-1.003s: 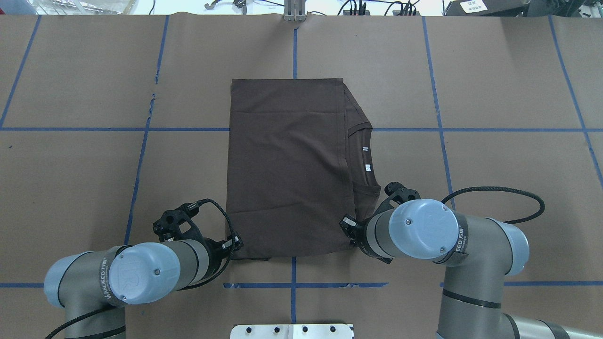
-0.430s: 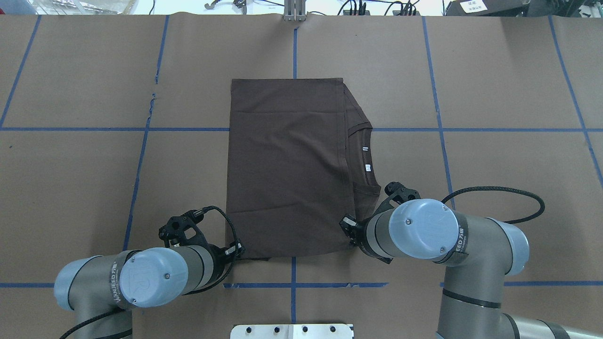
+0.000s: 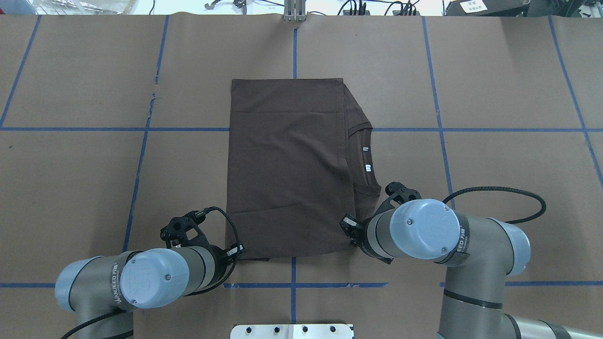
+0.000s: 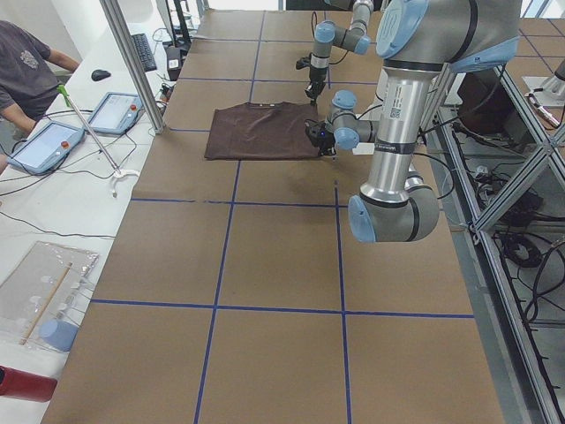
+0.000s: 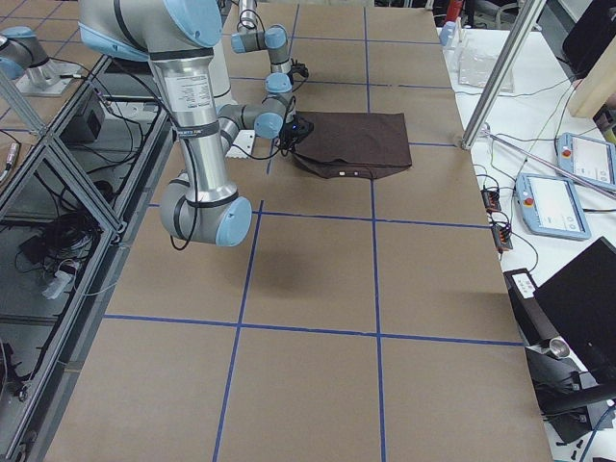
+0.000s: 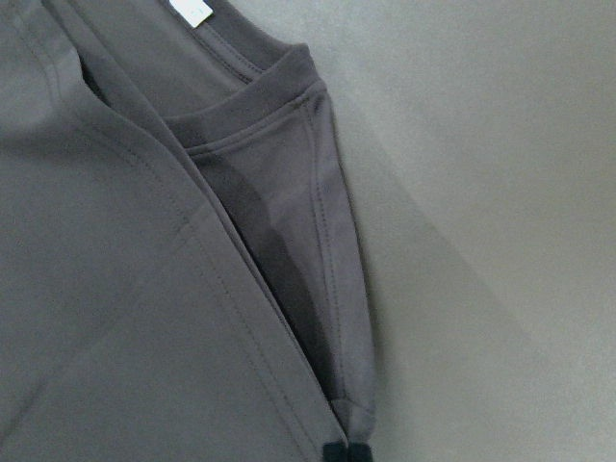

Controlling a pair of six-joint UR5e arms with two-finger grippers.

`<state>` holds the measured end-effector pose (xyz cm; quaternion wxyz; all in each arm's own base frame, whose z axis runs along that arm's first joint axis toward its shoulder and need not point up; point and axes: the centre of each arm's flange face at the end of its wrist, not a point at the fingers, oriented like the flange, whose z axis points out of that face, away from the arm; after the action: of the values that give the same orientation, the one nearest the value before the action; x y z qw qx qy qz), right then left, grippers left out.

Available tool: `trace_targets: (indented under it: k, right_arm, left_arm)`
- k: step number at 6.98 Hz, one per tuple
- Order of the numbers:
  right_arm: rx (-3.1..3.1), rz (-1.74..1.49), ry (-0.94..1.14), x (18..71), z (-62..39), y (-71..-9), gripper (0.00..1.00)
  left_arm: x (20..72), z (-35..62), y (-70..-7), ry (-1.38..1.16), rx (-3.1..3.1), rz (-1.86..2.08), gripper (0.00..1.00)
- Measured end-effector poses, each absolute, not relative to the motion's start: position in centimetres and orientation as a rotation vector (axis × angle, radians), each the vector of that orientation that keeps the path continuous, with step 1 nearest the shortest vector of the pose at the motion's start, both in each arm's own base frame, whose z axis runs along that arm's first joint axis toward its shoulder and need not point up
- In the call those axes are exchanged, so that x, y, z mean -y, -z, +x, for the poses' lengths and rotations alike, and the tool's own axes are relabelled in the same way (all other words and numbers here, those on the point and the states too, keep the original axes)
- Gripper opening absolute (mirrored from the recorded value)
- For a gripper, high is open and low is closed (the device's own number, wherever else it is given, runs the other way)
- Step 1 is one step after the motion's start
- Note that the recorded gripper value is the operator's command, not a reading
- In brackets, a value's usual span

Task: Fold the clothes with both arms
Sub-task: 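Move both grippers to the shirt edge nearest the robot and grasp it, then lift the near edge with both grippers and fold it away from the robot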

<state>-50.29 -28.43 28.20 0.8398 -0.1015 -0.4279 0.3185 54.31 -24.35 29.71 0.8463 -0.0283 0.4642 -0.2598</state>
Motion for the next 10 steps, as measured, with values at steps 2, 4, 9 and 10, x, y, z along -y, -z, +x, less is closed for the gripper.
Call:
trace_targets:
  k: [2,4,9,10]
  right_arm:
    - [0.905,-0.22,-0.663,27.6,-50.2,-28.3,0.0]
    - [0.936,-0.24,-0.623,24.7,-47.6,-27.4,0.0]
    - [0.871,-0.056,-0.711,38.6,-43.9,-22.0,0.0]
    - [0.836,-0.022,-0.72,42.6,-44.6,-21.6,0.0]
  left_arm:
    - [24.3,52.5,-27.8,0.551,-1.019,-0.06,0.0]
    - [23.2,47.8,-23.1,0.545,-1.079,-0.089,0.0]
    - [36.7,44.3,-19.6,0.559,-1.077,0.062,0.0]
    - [40.4,44.6,-20.5,0.569,-1.063,0.105,0.0]
